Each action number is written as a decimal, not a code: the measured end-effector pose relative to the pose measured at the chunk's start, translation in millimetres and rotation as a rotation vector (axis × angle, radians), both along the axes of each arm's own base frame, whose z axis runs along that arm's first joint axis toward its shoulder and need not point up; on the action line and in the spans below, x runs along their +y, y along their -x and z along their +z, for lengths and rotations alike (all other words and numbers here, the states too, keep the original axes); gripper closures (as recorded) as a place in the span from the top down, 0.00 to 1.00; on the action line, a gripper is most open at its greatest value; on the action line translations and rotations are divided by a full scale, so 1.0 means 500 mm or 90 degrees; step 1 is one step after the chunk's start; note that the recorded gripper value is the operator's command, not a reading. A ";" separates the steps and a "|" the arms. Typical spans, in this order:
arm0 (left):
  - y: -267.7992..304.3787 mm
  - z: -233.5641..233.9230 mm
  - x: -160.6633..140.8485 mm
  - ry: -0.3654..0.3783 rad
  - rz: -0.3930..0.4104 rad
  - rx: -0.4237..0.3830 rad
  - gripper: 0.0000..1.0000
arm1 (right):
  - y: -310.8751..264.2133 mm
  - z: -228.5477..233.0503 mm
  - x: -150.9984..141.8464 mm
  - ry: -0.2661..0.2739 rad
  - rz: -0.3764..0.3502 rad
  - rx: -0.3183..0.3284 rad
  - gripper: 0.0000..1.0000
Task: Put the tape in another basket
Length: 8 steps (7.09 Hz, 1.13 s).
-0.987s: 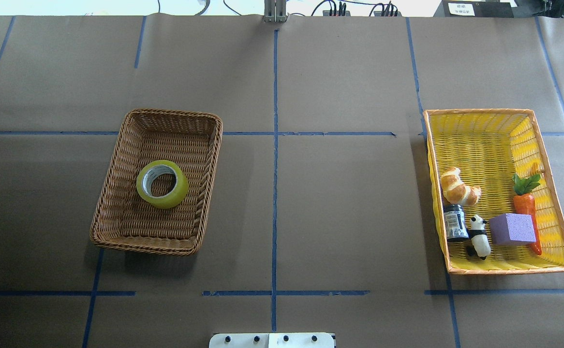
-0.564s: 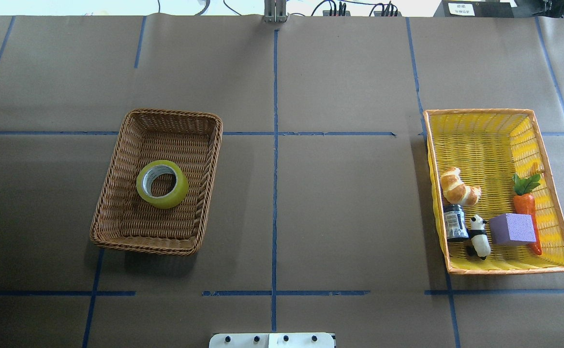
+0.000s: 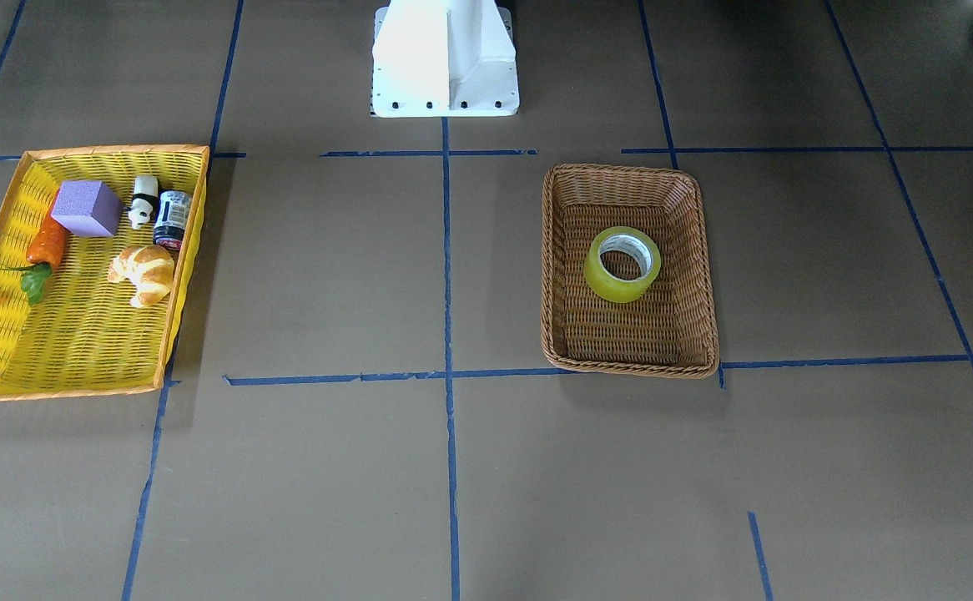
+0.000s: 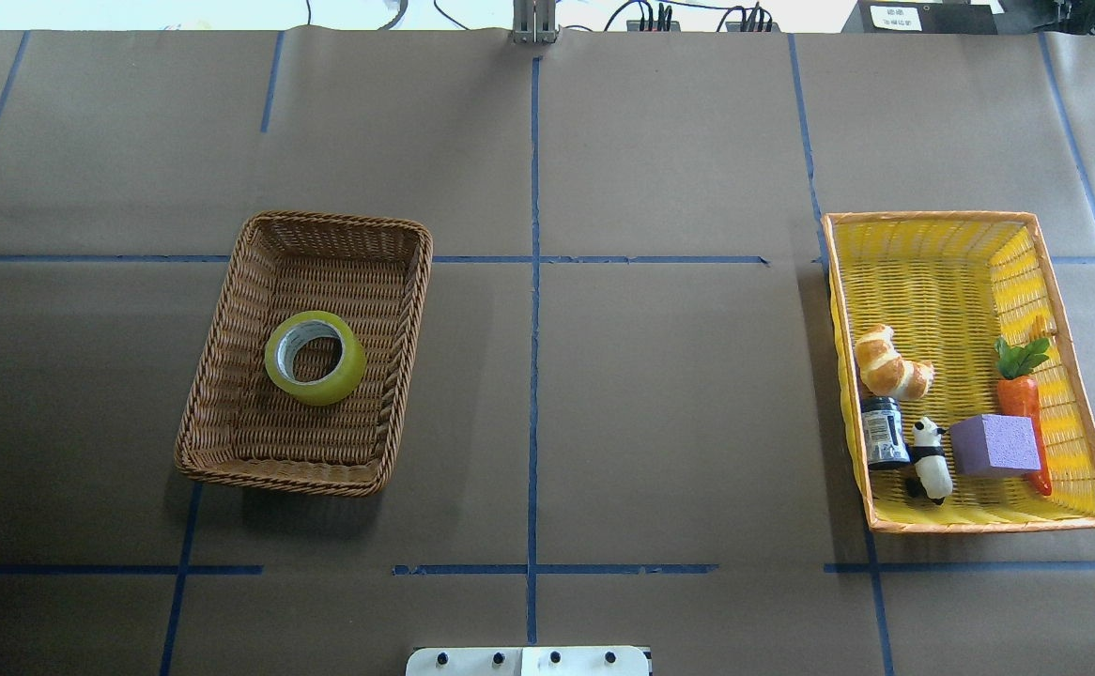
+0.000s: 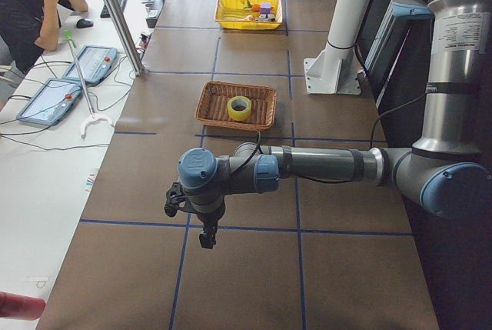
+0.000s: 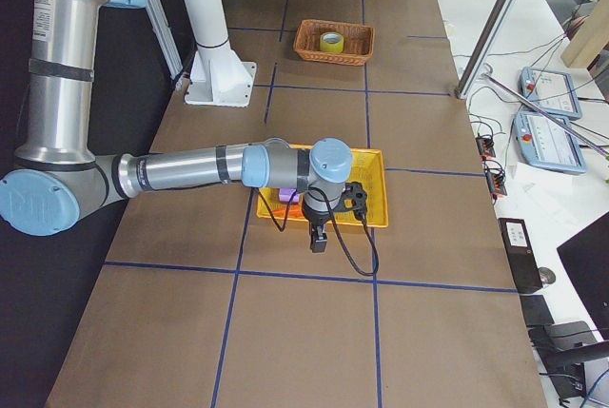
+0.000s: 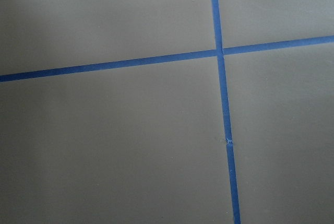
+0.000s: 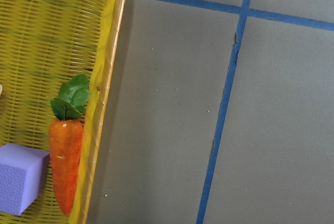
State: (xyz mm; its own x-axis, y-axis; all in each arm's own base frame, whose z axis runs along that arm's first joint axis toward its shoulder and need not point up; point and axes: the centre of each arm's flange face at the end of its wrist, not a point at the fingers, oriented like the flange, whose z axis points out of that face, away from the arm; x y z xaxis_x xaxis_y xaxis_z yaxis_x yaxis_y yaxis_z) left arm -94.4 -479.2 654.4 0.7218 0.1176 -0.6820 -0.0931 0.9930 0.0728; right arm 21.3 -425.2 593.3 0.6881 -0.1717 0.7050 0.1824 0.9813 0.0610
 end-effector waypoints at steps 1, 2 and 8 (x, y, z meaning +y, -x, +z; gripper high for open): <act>0.000 -0.009 0.001 -0.004 0.000 -0.001 1.00 | -0.001 -0.001 -0.001 -0.001 0.001 0.001 1.00; 0.000 -0.016 0.006 -0.005 -0.001 -0.002 1.00 | -0.008 -0.001 -0.002 -0.002 0.005 0.003 1.00; -0.002 -0.031 0.055 -0.013 0.000 -0.006 1.00 | -0.024 0.014 -0.001 0.009 0.018 0.005 1.00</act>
